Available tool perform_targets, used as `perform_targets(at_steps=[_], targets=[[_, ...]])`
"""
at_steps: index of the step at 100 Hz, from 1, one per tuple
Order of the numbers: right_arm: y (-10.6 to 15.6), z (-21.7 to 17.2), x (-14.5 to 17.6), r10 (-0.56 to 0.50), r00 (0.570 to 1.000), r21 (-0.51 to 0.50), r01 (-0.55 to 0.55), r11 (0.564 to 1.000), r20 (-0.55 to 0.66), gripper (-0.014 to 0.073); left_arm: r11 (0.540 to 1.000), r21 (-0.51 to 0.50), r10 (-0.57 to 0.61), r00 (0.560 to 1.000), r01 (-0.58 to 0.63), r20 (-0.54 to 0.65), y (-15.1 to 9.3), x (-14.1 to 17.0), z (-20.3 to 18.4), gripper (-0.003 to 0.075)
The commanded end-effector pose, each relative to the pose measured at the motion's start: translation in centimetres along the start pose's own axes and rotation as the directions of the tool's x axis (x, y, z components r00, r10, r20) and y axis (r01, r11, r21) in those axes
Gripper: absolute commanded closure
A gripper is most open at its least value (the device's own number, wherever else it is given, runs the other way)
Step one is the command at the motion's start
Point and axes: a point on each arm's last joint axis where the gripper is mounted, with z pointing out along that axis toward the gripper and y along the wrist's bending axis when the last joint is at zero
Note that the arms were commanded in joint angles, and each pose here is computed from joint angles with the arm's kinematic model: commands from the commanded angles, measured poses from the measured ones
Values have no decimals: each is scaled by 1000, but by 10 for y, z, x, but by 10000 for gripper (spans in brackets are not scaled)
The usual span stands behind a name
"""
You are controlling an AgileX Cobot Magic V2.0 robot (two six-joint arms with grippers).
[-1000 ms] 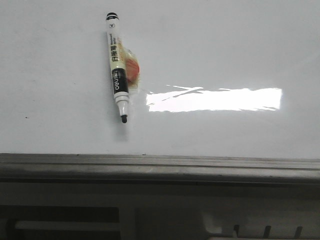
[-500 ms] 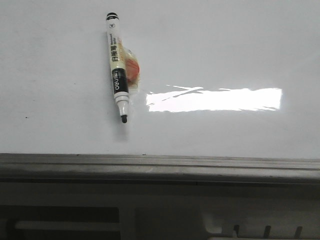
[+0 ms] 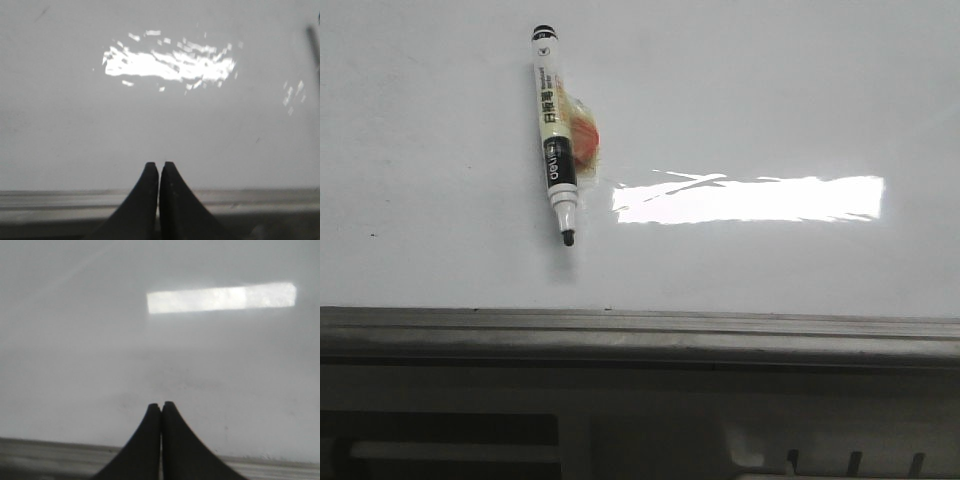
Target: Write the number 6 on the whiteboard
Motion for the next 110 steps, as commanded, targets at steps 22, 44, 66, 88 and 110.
perform_targets(at_steps=[22, 44, 66, 88, 110], targets=[[-2, -3, -19, 193, 938, -38, -190, 981, 288, 666, 924, 49, -382, 902, 380, 199, 6, -7, -1, 739], [-1, -13, -48, 365, 865, -110, -349, 931, 344, 666, 899, 122, -437, 883, 421, 170, -6, -25, -7, 739], [10, -22, -95, 214, 946, -98, -196, 976, 243, 666, 979, 131, -170, 982, 159, 80, -32, -79, -16, 739], [16, -13, -121, 199, 979, -96, -194, 976, 42, 666, 995, 102, 30, 988, -15, -149, -42, -106, 13, 729], [19, -11, -132, 174, 984, -100, -177, 979, -43, 498, 968, 155, -126, 915, 198, -383, -52, -101, 47, 400]])
